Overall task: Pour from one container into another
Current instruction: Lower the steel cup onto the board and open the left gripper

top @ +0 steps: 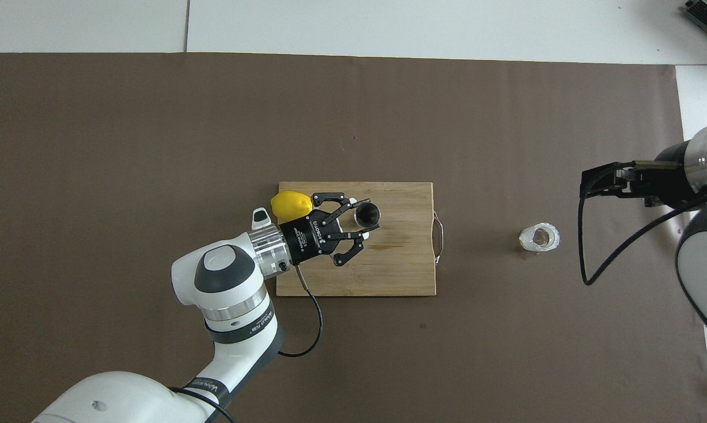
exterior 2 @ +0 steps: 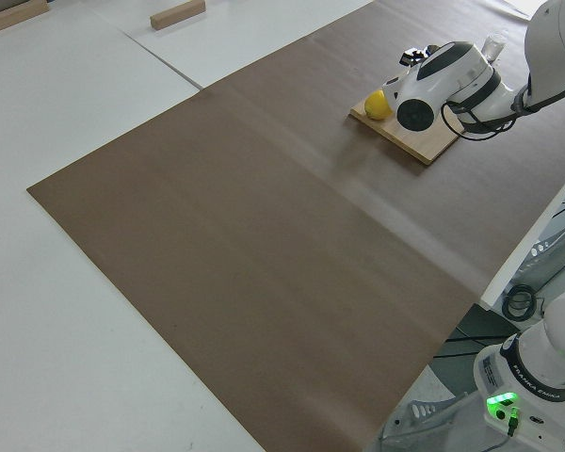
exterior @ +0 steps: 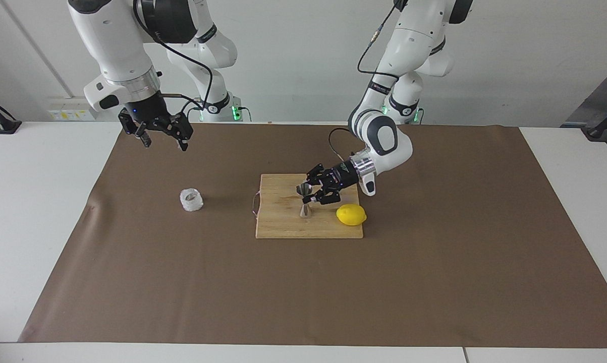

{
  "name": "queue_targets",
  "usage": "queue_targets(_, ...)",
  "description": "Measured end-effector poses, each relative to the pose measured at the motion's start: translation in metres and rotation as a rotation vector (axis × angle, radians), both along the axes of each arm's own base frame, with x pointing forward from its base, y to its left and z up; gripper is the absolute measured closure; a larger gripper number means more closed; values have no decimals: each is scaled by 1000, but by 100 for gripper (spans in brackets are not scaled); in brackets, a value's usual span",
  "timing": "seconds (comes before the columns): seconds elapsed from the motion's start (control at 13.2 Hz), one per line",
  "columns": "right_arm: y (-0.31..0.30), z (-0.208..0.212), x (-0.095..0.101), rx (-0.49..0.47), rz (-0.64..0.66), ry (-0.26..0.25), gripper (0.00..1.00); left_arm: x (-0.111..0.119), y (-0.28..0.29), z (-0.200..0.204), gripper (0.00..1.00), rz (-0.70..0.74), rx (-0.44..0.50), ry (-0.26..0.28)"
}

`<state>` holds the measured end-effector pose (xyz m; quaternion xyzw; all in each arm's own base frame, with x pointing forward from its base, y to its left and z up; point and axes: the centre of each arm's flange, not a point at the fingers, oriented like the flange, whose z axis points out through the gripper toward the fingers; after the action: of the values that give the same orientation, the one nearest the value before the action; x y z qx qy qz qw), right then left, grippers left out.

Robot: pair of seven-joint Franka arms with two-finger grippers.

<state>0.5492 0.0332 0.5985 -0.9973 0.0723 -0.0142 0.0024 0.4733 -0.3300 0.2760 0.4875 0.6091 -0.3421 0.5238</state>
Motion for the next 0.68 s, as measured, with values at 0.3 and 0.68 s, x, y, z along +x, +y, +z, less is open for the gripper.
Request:
queue_targets(0.3,0,0,0,0,0,0,0,-4,-3,-3,52,6,-1,-3)
queue_targets(0.68,0,0,0,0,0,0,0,-3,-1,-3,9,2,12,-38)
